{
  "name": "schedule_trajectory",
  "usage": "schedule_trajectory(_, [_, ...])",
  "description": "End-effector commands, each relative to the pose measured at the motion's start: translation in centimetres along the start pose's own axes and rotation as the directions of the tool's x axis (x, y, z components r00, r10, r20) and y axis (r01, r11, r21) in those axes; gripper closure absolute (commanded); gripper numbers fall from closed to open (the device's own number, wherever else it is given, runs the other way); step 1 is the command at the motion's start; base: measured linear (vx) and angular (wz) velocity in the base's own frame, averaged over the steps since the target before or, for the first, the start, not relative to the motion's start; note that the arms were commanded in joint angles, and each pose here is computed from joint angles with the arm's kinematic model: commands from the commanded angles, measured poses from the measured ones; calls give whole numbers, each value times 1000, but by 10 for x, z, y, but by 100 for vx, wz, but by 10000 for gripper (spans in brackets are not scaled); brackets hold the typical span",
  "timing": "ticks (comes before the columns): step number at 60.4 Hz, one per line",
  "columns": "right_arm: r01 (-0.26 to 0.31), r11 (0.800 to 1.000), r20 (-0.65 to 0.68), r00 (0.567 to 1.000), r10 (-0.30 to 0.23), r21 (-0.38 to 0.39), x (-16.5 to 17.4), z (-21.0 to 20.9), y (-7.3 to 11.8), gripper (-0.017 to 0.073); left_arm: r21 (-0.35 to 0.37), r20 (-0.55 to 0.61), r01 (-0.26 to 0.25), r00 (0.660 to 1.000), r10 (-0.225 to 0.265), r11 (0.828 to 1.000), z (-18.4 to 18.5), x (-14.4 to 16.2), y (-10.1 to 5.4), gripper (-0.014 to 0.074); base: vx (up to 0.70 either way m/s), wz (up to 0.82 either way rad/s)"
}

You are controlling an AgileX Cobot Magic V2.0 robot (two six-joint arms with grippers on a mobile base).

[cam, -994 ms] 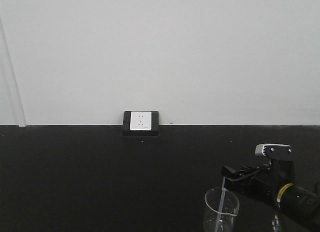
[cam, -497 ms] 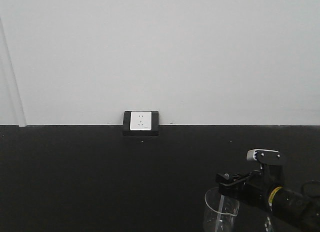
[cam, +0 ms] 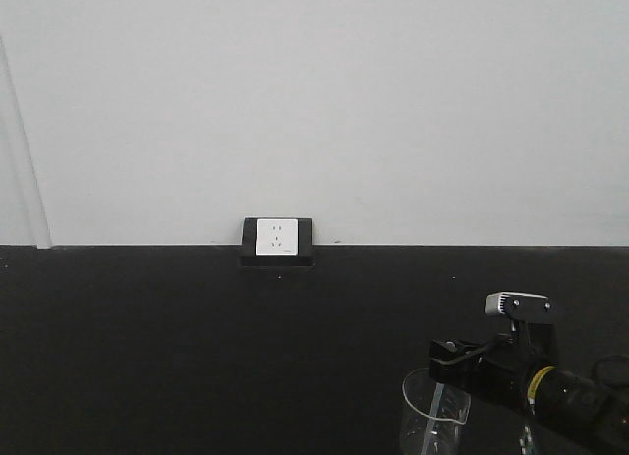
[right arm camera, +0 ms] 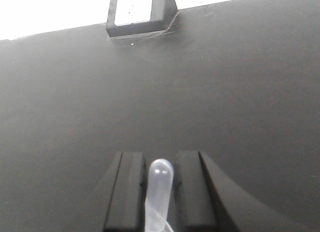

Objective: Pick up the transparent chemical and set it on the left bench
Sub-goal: 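Lift the dropper straight up out of the beaker with the right gripper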

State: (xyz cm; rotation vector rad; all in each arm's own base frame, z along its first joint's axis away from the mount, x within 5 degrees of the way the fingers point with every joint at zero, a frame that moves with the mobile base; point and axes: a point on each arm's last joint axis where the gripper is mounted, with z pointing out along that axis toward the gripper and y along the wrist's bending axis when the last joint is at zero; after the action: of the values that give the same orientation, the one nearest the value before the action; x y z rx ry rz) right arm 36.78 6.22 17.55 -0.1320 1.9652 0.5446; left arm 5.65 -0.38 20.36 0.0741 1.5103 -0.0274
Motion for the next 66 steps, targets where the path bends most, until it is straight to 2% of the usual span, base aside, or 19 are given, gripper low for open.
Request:
schedule_trajectory(1, [24, 998, 129, 992, -16, -63, -29, -7, 12, 376, -2, 81, 9, 997, -9, 1000, -1, -3, 0, 597, 0, 0])
schedule_trajectory(19, [42, 993, 185, 983, -21, -107, -38, -12, 19, 569, -2, 81, 9, 997, -9, 1000, -1, -3, 0, 597, 0, 0])
schedule_trajectory(22, [51, 993, 198, 980, -29, -106, -42, -15, 20, 572, -2, 81, 9, 997, -9, 1000, -1, -3, 0, 597, 0, 0])
schedule_trajectory(36, [162, 982, 303, 945, -125, -101, -79, -53, 43, 566, -2, 81, 9, 997, -9, 1000, -1, -3, 0, 597, 0, 0])
schedule_trajectory(39, [202, 974, 326, 932, -158, -105, -88, -65, 51, 567, -2, 81, 9, 997, -9, 1000, -1, -3, 0, 597, 0, 0])
schedule_trajectory(45, [315, 942, 363, 896, -255, -118, -103, -92, 69, 567, -2, 81, 9, 997, -9, 1000, -1, -3, 0, 597, 0, 0])
schedule_trajectory(49, [357, 928, 375, 879, -295, -108, -113, -114, 80, 566, -2, 81, 9, 997, -9, 1000, -1, -3, 0, 597, 0, 0])
schedule_trajectory(56, [364, 921, 373, 880, -293, -136, -122, -146, 97, 565, -2, 81, 9, 997, -9, 1000, -1, -3, 0, 597, 0, 0])
schedule_trajectory(63, [422, 890, 336, 875, -350, -173, -122, -173, 113, 564, -2, 81, 9, 997, -9, 1000, -1, -3, 0, 597, 0, 0])
schedule_trajectory(66, [406, 893, 313, 889, -336, -194, -118, -184, 117, 564, -2, 81, 9, 997, -9, 1000, -1, -3, 0, 597, 0, 0])
